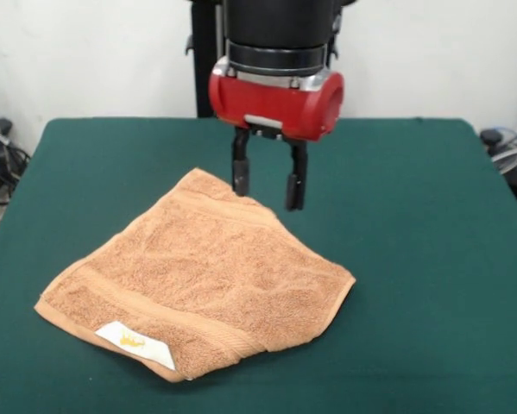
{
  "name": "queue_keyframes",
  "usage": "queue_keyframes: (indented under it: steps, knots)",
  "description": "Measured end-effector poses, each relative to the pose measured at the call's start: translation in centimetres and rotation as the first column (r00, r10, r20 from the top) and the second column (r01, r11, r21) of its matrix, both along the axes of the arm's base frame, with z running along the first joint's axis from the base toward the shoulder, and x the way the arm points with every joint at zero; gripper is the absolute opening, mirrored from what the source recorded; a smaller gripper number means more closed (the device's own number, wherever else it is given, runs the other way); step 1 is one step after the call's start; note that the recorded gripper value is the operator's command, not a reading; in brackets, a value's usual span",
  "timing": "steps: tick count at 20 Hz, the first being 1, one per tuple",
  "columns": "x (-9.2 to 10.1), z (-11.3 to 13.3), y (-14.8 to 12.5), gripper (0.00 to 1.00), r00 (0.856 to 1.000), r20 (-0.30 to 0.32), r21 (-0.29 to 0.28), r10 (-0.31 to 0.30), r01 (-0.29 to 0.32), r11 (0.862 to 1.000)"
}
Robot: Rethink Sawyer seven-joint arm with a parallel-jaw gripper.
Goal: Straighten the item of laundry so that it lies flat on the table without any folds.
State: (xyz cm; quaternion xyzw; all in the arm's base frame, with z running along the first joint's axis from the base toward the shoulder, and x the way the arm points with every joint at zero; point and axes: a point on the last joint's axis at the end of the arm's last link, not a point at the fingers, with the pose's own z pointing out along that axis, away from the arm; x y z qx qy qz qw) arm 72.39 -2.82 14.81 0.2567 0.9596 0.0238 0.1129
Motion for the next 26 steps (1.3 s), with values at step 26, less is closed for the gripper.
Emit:
queue_keyframes:
  steps: [26]
  knots:
    - [-3.4,-9.3,-6.5,1.0,0.993,0.039,-0.078,-0.116,0.118,0.99]
